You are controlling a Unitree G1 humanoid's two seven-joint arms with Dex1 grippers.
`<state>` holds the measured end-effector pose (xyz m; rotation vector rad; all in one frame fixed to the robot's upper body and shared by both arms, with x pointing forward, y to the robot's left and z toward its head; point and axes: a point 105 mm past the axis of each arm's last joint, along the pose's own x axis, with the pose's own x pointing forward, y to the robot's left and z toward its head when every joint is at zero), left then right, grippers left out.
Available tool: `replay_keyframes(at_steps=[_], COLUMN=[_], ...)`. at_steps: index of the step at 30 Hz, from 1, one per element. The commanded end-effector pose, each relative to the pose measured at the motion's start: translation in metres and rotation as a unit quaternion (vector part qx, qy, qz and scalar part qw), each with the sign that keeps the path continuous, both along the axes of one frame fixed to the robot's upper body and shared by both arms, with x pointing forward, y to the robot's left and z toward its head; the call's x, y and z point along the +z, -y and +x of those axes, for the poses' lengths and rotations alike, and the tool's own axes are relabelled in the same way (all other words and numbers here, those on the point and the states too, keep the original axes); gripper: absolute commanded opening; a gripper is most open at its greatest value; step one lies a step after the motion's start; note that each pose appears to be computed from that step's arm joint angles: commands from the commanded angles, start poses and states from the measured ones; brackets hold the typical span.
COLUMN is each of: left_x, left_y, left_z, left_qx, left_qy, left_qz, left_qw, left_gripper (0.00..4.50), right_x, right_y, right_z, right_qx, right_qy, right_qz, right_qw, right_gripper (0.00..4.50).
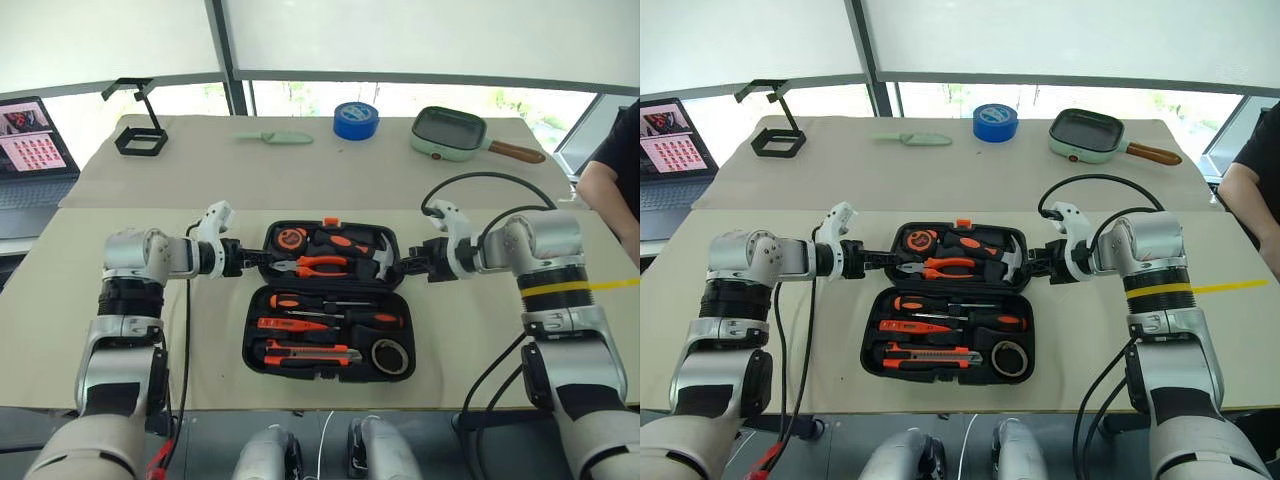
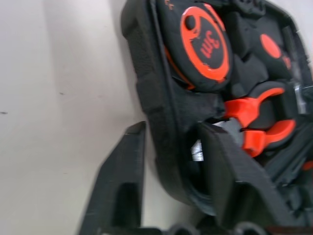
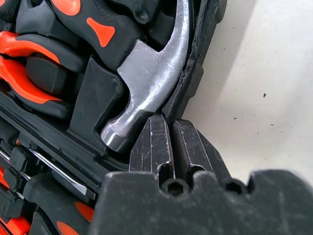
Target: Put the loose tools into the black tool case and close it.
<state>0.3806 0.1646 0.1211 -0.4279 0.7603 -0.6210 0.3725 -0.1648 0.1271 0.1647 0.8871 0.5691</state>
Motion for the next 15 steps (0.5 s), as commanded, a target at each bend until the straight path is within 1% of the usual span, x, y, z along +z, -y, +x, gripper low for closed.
replay_keyframes(at_steps=[1,4,5,7,8,9,11,13,15], left_x=[0.001,0.012,0.013,0.022,0.029,0.033,0.048,0.054,0.052], left_y=[0.001,-0.007,-0.011,-0.013,-0.014,-0.019,-0.029,-0.037,-0.04], left_z=[0.004,0.009,0.01,0.005,0.001,-0.002,-0.008,-0.014,-0.019], left_qx=[0.015,0.042,0.045,0.029,0.019,0.02,0.035,0.051,0.052], left_qy=[0.028,0.084,0.105,0.161,0.197,0.237,0.324,0.373,0.393], left_qz=[-0.038,-0.077,-0.073,-0.089,-0.099,-0.101,-0.116,-0.116,-0.102], left_qw=[0.999,0.993,0.991,0.983,0.975,0.966,0.938,0.919,0.912], left_gripper=[0.07,0.03,0.03,0.03,0.03,0.03,0.03,0.03,0.03], right_x=[-0.006,0.017,0.024,0.039,0.047,0.056,0.065,0.062,0.057], right_y=[0.017,0.012,0.009,0.002,-0.001,-0.004,-0.008,-0.01,-0.009], right_z=[0.012,0.017,0.016,0.008,0.004,-0.002,-0.014,-0.027,-0.036], right_qx=[-0.034,0.004,0.019,0.065,0.089,0.116,0.152,0.192,0.207], right_qy=[0.054,0.158,0.19,0.259,0.3,0.355,0.438,0.487,0.519], right_qz=[-0.001,0.028,0.034,0.039,0.029,0.019,-0.016,-0.053,-0.079], right_qw=[0.998,0.987,0.981,0.963,0.949,0.927,0.886,0.85,0.825], right_gripper=[0.0,0.0,0.0,0.0,0.0,0.0,0.0,0.0,0.0])
